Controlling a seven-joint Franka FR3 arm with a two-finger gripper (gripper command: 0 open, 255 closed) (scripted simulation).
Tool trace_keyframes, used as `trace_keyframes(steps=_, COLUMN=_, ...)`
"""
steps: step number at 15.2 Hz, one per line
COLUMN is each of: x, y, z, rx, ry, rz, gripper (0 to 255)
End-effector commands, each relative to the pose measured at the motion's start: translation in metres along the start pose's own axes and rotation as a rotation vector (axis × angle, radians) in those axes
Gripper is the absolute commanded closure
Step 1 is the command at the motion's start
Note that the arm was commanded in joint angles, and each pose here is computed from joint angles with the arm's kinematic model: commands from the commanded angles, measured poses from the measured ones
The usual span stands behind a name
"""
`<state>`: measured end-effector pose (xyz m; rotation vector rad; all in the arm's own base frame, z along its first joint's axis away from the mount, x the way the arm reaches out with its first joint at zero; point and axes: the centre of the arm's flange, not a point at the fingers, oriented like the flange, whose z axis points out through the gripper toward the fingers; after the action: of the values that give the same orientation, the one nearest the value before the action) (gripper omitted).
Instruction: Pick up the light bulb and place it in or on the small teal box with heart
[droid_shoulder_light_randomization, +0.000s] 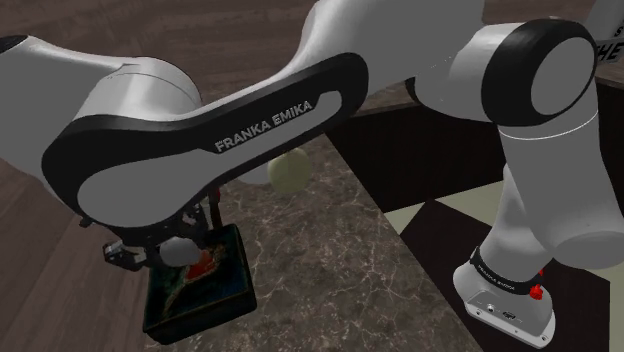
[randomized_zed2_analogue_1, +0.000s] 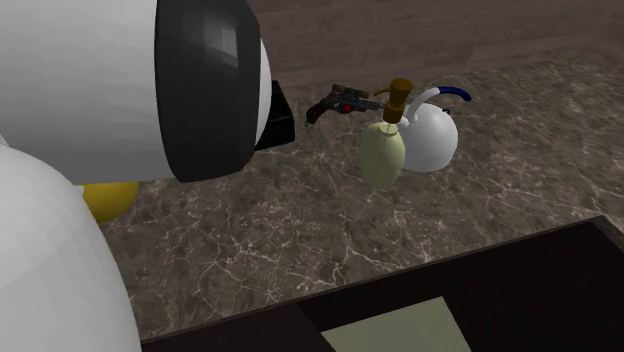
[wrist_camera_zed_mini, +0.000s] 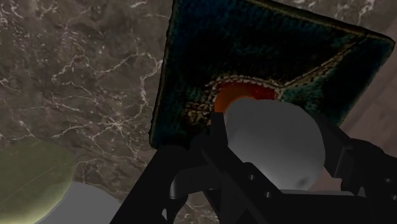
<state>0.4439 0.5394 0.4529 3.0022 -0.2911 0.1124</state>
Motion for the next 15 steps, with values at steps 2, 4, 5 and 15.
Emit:
trace_keyframes(steps=2, x=-0.001, y=-0.002, z=0.015, rx=0.0, ry=0.0, rz=0.0, gripper=255)
trace_keyframes(steps=4, x=-0.002, y=-0.003, z=0.025, rx=0.0, ry=0.0, rz=0.0, gripper=255)
trace_keyframes(steps=5, x=-0.002, y=-0.004, z=0.031, rx=0.0, ry=0.0, rz=0.0, gripper=255)
trace_keyframes(steps=15, x=-0.004, y=-0.006, z=0.053, rx=0.0, ry=0.0, rz=0.0, gripper=255)
